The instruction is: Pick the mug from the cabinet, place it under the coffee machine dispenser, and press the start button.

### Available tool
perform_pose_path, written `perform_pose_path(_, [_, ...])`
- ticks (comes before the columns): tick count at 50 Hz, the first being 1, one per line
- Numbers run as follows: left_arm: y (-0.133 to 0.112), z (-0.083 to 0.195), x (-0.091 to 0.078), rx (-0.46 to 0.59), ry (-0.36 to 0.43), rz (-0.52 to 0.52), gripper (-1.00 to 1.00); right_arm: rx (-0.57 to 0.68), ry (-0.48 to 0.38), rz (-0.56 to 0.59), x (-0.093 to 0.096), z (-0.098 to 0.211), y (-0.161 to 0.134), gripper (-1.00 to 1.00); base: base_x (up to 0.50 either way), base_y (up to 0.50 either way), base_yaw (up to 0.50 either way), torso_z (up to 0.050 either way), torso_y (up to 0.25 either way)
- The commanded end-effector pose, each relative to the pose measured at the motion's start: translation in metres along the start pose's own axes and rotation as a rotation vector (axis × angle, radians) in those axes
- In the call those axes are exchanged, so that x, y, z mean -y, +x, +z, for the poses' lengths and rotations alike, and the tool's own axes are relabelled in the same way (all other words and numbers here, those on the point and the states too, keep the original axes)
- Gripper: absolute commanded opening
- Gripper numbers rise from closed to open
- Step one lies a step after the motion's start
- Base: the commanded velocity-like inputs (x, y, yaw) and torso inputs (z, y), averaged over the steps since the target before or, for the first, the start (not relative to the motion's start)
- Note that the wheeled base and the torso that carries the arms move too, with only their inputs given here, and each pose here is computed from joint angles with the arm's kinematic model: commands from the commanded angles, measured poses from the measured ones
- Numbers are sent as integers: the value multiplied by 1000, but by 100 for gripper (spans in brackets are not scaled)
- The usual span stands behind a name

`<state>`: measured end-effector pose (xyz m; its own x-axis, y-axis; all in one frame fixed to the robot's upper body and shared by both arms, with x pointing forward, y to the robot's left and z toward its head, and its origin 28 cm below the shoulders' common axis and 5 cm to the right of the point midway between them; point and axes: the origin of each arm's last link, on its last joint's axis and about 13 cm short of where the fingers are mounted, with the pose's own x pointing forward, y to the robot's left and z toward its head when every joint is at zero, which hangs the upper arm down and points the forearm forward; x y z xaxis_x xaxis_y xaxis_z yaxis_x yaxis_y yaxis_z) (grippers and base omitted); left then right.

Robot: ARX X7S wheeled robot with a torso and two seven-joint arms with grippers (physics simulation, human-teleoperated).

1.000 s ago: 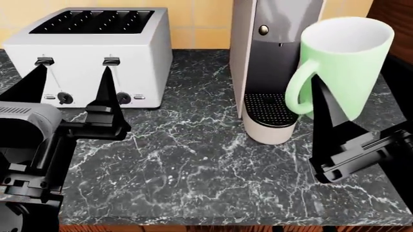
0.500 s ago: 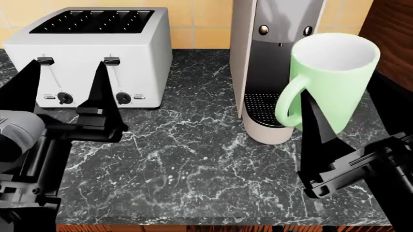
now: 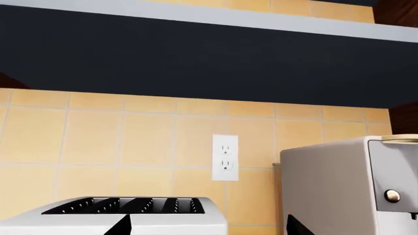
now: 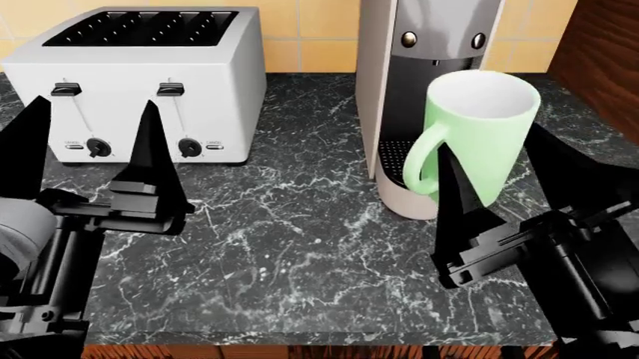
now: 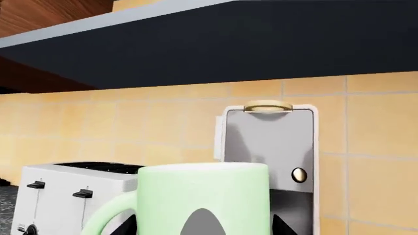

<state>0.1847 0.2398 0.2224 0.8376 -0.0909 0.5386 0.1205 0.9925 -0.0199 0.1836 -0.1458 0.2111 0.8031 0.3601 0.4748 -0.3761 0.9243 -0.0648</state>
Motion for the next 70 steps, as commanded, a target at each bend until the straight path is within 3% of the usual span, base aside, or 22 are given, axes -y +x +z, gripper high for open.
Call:
perform_pose_path(1, [-1,0,-1,1,-4,4,100,13,-5,-20,2,-10,12,-100,0,0,0,0,0])
perform_pose_path(30, [-2,-2,-2,0,4,5,100,-29,-4,-75,5,-50,29,-100,0,0,0,0,0])
perform_pose_path(70, [-4,-1,-4,2,11,9,100,-76,-34,-130,15,-75,44,-100,0,0,0,0,0])
